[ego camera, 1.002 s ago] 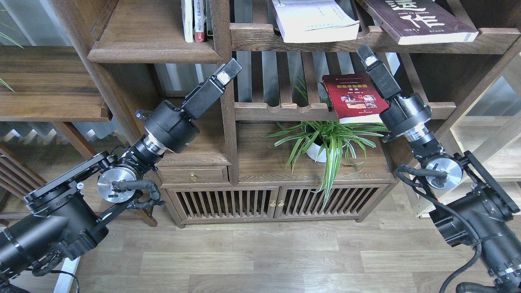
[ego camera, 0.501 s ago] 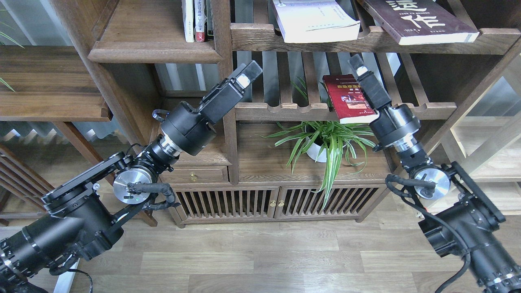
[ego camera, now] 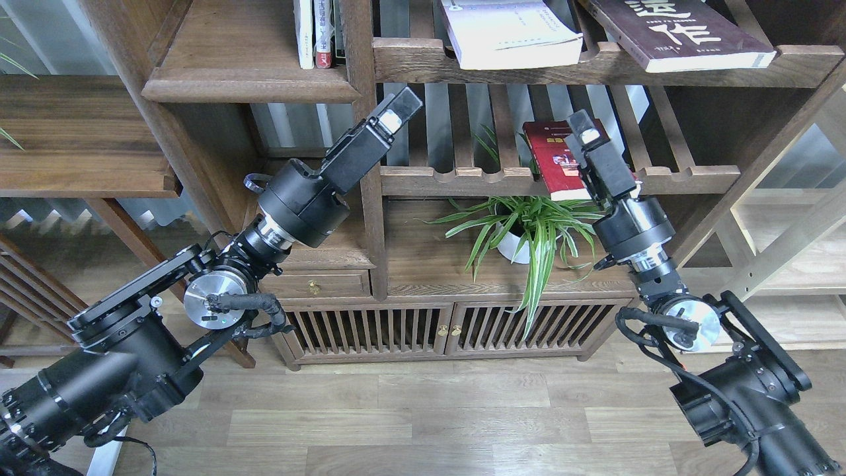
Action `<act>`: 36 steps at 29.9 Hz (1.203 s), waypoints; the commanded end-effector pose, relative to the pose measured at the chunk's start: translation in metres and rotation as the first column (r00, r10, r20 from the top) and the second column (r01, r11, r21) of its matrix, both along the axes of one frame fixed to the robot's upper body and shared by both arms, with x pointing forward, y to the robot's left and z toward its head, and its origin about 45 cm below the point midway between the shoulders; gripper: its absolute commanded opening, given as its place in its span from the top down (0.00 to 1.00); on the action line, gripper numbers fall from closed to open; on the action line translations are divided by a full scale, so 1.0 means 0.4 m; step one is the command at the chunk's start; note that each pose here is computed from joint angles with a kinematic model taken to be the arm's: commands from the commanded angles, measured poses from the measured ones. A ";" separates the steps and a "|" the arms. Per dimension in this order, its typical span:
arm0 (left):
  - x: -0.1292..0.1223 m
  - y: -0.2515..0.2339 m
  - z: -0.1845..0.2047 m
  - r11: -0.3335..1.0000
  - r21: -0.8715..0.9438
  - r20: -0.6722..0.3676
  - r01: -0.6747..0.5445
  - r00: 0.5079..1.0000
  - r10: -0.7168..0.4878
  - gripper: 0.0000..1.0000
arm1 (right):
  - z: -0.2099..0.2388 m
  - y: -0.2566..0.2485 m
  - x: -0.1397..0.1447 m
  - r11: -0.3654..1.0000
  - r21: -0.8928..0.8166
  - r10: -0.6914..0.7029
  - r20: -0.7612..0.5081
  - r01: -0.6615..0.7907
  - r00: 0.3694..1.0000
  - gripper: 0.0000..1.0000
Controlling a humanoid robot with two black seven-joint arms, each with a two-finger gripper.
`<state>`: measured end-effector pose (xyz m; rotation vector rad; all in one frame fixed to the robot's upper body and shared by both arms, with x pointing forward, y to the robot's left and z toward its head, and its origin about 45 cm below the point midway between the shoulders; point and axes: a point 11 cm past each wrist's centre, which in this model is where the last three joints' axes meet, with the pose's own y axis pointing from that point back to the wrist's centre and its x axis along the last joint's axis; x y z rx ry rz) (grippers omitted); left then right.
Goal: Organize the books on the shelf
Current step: 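Raise both grippers toward the middle shelf near the red book, then reach the right gripper to the red book and grasp its edge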
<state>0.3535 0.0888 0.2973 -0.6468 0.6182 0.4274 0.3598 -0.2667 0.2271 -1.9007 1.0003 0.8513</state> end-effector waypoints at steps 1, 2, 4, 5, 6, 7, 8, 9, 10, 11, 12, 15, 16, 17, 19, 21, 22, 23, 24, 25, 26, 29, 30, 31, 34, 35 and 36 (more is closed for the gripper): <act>0.004 0.008 -0.003 1.000 0.000 -0.002 -0.011 1.000 0.011 0.01 | 0.006 -0.002 0.003 0.998 0.061 -0.007 -0.007 0.008 1.000 0.17; 0.006 0.011 -0.004 1.000 0.000 -0.003 -0.015 1.000 0.015 0.01 | 0.003 0.000 0.002 0.997 0.080 -0.009 -0.013 0.010 1.000 0.16; 0.006 0.014 -0.006 1.000 -0.001 -0.006 -0.019 1.000 0.019 0.01 | -0.018 -0.006 -0.003 0.993 0.108 -0.028 -0.060 0.035 0.998 0.13; 0.007 0.015 -0.006 1.000 -0.002 -0.007 -0.021 1.000 0.021 0.01 | -0.037 -0.012 -0.006 0.992 0.114 -0.045 -0.103 0.057 0.994 0.13; 0.008 0.017 -0.004 1.000 -0.005 -0.005 -0.024 1.000 0.024 0.01 | -0.058 -0.018 -0.010 0.989 0.126 -0.063 -0.154 0.083 0.986 0.12; 0.010 0.020 -0.003 1.000 -0.008 -0.005 -0.028 1.000 0.028 0.01 | -0.069 -0.021 -0.010 0.985 0.138 -0.074 -0.186 0.100 0.980 0.12; 0.011 0.020 0.000 1.000 -0.010 -0.004 -0.029 1.000 0.029 0.01 | -0.080 -0.027 -0.012 0.982 0.151 -0.083 -0.216 0.118 0.973 0.12; 0.013 0.022 0.004 0.999 -0.015 -0.002 -0.033 0.999 0.033 0.01 | -0.102 -0.037 -0.018 0.976 0.160 -0.099 -0.269 0.146 0.958 0.12; 0.015 0.024 0.006 0.999 -0.018 0.000 -0.036 0.999 0.036 0.01 | -0.118 -0.042 -0.021 0.973 0.161 -0.111 -0.311 0.168 0.944 0.12; 0.016 0.026 0.008 0.999 -0.020 0.001 -0.038 0.999 0.038 0.01 | -0.134 -0.046 -0.024 0.969 0.160 -0.123 -0.353 0.189 0.928 0.12; 0.017 0.027 0.008 0.999 -0.020 0.001 -0.040 0.999 0.040 0.01 | -0.153 -0.055 -0.029 0.964 0.158 -0.137 -0.401 0.216 0.906 0.12; 0.020 0.030 0.013 0.999 -0.025 0.004 -0.045 0.999 0.045 0.01 | -0.200 -0.076 -0.048 0.950 0.149 -0.166 -0.503 0.274 0.848 0.12; 0.022 0.031 0.016 0.999 -0.027 0.006 -0.047 0.999 0.047 0.01 | -0.209 -0.081 -0.052 0.947 0.146 -0.172 -0.524 0.287 0.834 0.12; 0.024 0.035 0.017 0.998 -0.029 0.007 -0.051 0.999 0.051 0.01 | -0.222 -0.088 -0.055 0.944 0.132 -0.182 -0.552 0.301 0.814 0.12; 0.026 0.038 0.020 0.998 -0.030 0.009 -0.055 0.998 0.056 0.01 | -0.241 -0.096 -0.060 0.941 0.108 -0.198 -0.595 0.321 0.779 0.12; 0.026 0.040 0.022 0.998 -0.031 0.010 -0.056 0.998 0.057 0.01 | -0.258 -0.110 -0.063 0.935 0.087 -0.217 -0.628 0.344 0.748 0.12; 0.026 0.041 0.022 0.998 -0.031 0.010 -0.056 0.998 0.057 0.01 | -0.265 -0.115 -0.064 0.932 0.081 -0.224 -0.637 0.353 0.737 0.12; 0.025 0.040 0.024 0.998 -0.032 0.012 -0.053 0.998 0.054 0.01 | -0.277 -0.118 -0.066 0.930 0.075 -0.228 -0.650 0.359 0.725 0.12; 0.025 0.040 0.024 0.998 -0.027 0.013 -0.052 0.999 0.052 0.01 | -0.283 -0.119 -0.066 0.930 0.073 -0.228 -0.655 0.360 0.720 0.12; 0.025 0.039 0.025 0.998 -0.026 0.014 -0.051 0.999 0.051 0.01 | -0.289 -0.122 -0.065 0.929 0.069 -0.231 -0.660 0.364 0.715 0.12; 0.025 0.040 0.024 0.998 -0.023 0.014 -0.050 0.999 0.051 0.01 | -0.297 -0.126 -0.064 0.927 0.063 -0.237 -0.666 0.370 0.708 0.12; 0.023 0.039 0.020 0.999 -0.017 0.012 -0.047 0.999 0.048 0.01 | -0.304 -0.135 -0.044 0.924 0.042 -0.253 -0.677 0.380 0.691 0.13; 0.021 0.037 0.017 0.999 -0.014 0.010 -0.044 0.999 0.044 0.01 | -0.300 -0.138 -0.031 0.922 0.042 -0.258 -0.675 0.385 0.691 0.13; 0.020 0.035 0.015 0.999 -0.012 0.009 -0.041 0.999 0.041 0.01 | -0.298 -0.134 -0.021 0.921 0.045 -0.257 -0.674 0.386 0.692 0.13; 0.013 0.032 0.002 0.999 0.003 0.002 -0.033 0.999 0.033 0.01 | -0.293 -0.126 0.006 0.918 0.052 -0.258 -0.674 0.392 0.693 0.13; 0.009 0.030 -0.007 0.999 0.010 -0.001 -0.031 1.000 0.031 0.01 | -0.289 -0.126 0.014 0.918 0.052 -0.260 -0.671 0.393 0.694 0.13; 0.006 0.029 -0.013 0.999 0.020 0.001 -0.029 1.000 0.029 0.01 | -0.285 -0.128 0.023 0.917 0.050 -0.263 -0.669 0.395 0.695 0.13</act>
